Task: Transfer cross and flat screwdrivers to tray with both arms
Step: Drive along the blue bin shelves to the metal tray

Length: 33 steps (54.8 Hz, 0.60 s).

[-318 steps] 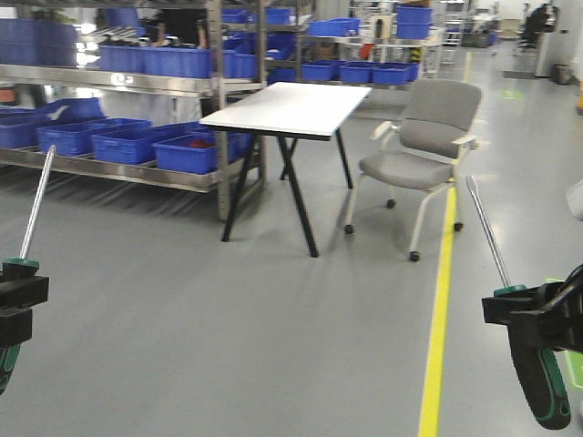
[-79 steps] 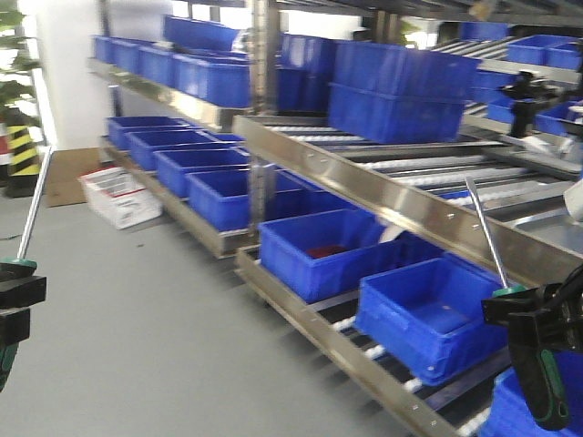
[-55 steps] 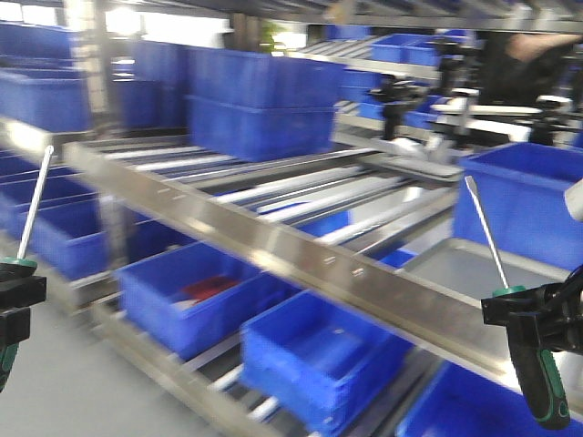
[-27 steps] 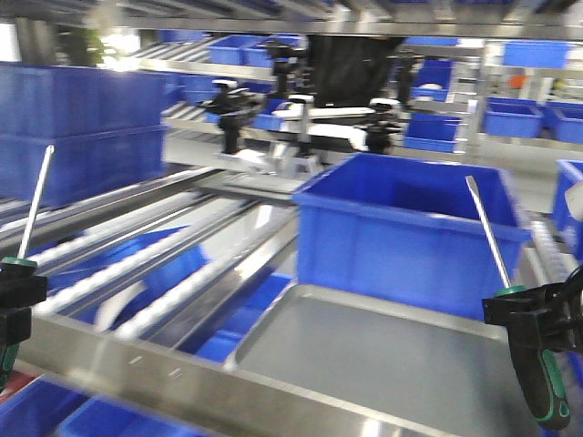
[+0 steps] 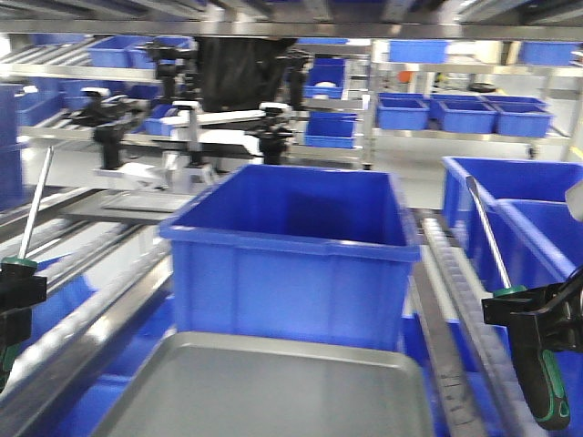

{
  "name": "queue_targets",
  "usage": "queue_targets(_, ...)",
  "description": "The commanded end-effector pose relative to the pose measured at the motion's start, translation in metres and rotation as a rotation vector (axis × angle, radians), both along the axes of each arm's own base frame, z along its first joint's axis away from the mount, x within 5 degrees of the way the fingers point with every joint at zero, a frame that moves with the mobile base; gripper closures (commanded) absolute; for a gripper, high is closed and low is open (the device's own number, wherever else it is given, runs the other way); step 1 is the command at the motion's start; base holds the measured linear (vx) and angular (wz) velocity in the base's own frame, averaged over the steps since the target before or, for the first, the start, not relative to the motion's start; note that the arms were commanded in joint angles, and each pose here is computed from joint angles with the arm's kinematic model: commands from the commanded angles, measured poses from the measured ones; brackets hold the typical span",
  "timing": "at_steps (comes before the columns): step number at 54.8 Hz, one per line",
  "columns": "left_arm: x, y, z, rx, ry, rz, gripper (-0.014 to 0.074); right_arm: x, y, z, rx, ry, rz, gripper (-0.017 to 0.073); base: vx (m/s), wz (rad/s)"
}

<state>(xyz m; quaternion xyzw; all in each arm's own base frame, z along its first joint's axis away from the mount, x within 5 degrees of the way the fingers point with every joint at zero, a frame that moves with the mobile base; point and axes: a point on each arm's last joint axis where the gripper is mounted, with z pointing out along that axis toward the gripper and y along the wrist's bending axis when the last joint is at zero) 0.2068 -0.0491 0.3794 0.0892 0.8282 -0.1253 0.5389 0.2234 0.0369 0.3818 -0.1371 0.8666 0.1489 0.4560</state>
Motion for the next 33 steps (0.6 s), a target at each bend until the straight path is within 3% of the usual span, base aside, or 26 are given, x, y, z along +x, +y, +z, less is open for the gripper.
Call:
queue_targets(1, 0.0000, 0.0009, 0.0189, -0.050, -0.112, 0.028, 0.0591, -0.0017, -0.0020, 0.0213, 0.029, -0.115, -0.034, 0.0567, 0.13, -0.38)
queue_targets(17, 0.0000, 0.0009, 0.0189, -0.050, -0.112, 0.028, 0.0591, -0.0017, -0.0020, 0.0213, 0.029, -0.115, -0.034, 0.0567, 0.09, -0.32)
queue_targets(33, 0.0000, 0.0009, 0.0189, -0.050, -0.112, 0.028, 0.0591, -0.0017, -0.0020, 0.0213, 0.029, -0.115, -0.034, 0.0567, 0.01, -0.03)
